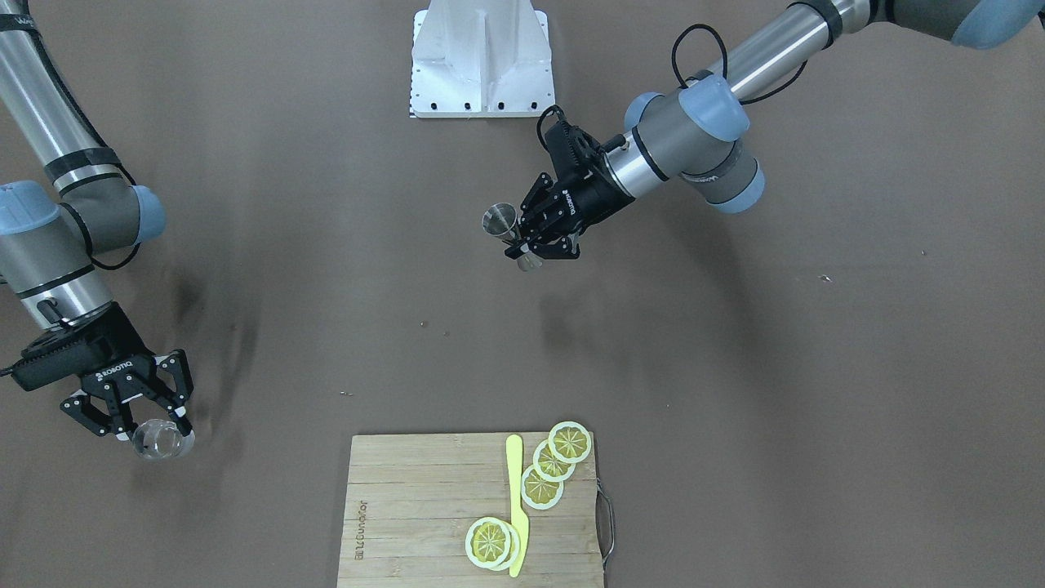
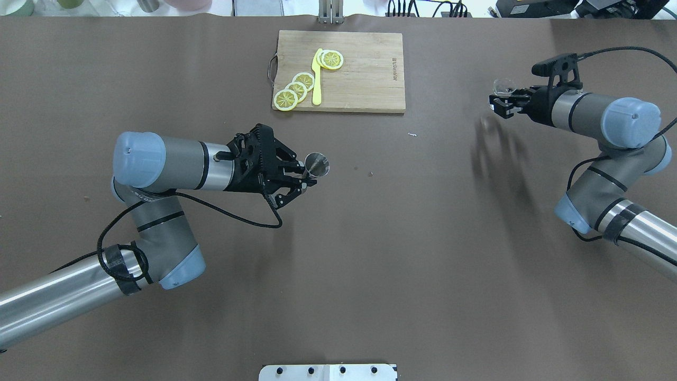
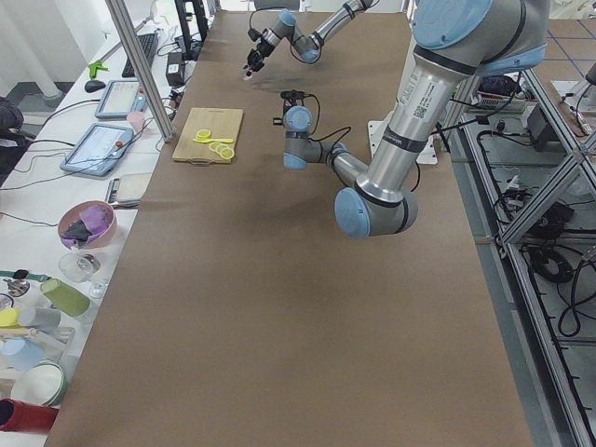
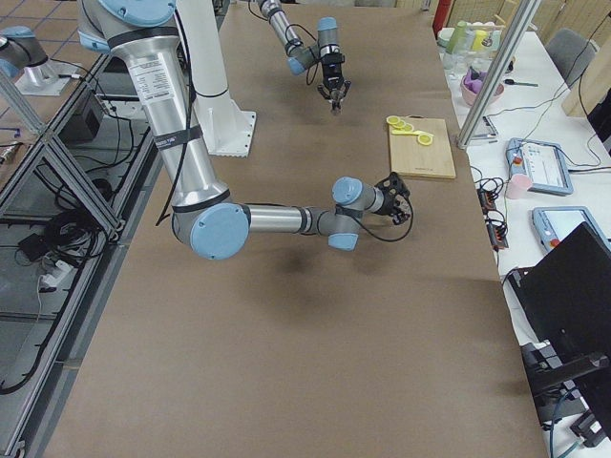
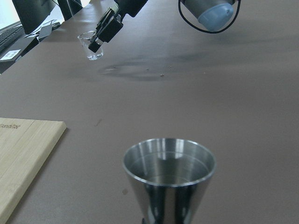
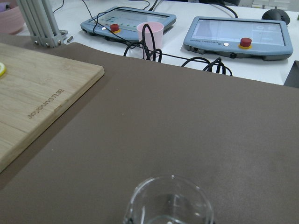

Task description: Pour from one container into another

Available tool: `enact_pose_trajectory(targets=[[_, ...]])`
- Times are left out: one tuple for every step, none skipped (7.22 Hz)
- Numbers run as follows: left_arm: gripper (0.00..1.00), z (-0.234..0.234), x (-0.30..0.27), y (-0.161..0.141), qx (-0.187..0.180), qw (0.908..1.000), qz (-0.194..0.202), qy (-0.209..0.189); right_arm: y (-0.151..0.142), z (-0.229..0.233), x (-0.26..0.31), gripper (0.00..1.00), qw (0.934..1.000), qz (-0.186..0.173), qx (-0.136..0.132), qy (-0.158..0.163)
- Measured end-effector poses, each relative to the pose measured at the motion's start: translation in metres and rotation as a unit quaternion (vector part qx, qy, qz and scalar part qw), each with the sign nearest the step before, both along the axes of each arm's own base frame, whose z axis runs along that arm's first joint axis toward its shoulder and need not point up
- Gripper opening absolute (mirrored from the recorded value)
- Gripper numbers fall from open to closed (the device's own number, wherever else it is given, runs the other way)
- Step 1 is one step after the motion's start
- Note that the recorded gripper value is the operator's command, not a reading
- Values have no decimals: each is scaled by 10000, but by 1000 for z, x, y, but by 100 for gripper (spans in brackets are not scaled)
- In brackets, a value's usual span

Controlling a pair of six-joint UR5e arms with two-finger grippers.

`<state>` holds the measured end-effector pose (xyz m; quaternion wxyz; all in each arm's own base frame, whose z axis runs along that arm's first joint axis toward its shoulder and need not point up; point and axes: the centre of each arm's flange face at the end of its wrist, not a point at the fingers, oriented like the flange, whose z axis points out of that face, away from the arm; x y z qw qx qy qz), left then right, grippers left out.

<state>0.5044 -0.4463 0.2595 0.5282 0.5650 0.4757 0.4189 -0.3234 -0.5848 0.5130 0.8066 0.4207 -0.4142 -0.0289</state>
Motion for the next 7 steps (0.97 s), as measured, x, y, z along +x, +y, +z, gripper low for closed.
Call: enact_pose_trajectory(targets=[[0, 0, 0, 0, 5, 10000, -1, 3, 0, -14, -5, 0, 9997, -95, -74, 194], [0, 0, 0, 0, 7, 10000, -3, 4, 1, -34, -10, 0, 9990, -178, -159, 378], [0, 0, 0, 0, 8, 10000, -11, 5, 5, -55, -15, 0, 9981, -249, -254, 512], [0, 0, 0, -1, 9, 10000, -27, 5, 11, -76, -21, 0, 9970, -306, -343, 616], [0, 0, 0, -1, 10, 10000, -39, 6, 18, -101, -25, 0, 9960, -345, -425, 704], [0, 0, 0, -1, 8, 10000, -44, 7, 26, -128, -26, 0, 9948, -347, -528, 797], [0, 0, 0, -1, 4, 10000, -48, 4, 36, -154, -26, 0, 9934, -316, -624, 905]])
